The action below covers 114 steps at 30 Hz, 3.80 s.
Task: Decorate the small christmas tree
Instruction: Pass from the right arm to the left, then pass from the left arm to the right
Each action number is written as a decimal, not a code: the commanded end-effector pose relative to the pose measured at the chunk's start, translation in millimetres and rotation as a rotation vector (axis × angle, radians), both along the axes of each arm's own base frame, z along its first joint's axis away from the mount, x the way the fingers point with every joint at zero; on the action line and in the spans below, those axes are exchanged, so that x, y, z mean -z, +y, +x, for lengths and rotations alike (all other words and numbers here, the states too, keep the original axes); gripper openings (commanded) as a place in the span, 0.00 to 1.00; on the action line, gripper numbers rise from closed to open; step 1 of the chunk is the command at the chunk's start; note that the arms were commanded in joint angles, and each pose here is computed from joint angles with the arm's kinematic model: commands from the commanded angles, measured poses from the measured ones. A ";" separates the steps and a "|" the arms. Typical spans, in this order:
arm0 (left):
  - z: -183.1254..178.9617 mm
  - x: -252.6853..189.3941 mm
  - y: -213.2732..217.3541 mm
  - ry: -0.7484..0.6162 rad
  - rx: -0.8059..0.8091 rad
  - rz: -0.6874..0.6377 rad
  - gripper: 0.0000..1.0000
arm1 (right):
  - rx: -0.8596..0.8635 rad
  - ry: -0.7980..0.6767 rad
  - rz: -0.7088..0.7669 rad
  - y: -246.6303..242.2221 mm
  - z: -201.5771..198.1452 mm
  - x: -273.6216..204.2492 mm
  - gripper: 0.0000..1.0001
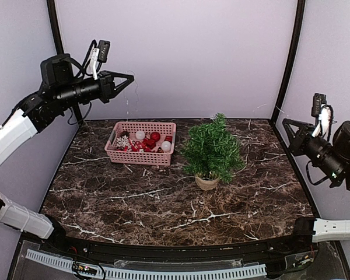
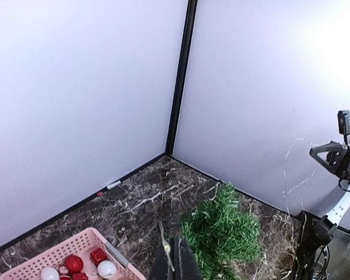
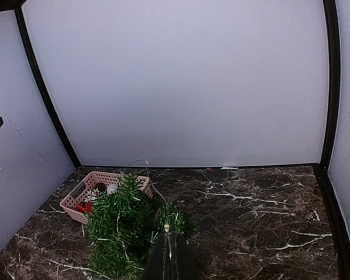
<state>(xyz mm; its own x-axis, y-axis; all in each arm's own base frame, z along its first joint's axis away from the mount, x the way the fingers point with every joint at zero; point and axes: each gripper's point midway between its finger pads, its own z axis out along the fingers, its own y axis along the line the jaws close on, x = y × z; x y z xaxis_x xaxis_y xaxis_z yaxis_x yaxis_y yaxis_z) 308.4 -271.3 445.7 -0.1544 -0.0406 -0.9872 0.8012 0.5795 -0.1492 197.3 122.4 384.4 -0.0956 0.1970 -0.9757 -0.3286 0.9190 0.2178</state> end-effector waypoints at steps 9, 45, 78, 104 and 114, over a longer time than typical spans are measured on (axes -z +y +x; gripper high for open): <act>-65.0 -109.4 24.7 -0.193 0.085 -0.120 0.00 | -0.139 0.145 0.053 24.9 -10.3 35.3 0.00; -59.7 113.5 -20.7 0.397 0.302 -0.131 0.05 | -0.649 0.282 0.001 177.0 -34.6 26.6 0.89; -35.7 114.3 -13.5 0.381 0.164 -0.172 0.07 | -1.015 0.426 0.039 445.1 -80.4 122.4 0.27; -38.0 141.2 31.2 0.359 -0.080 -0.024 0.82 | -0.203 0.086 0.023 222.8 9.9 26.2 0.00; -87.1 277.8 39.3 0.743 -0.102 0.060 0.84 | -0.134 0.072 0.033 201.9 13.5 30.8 0.00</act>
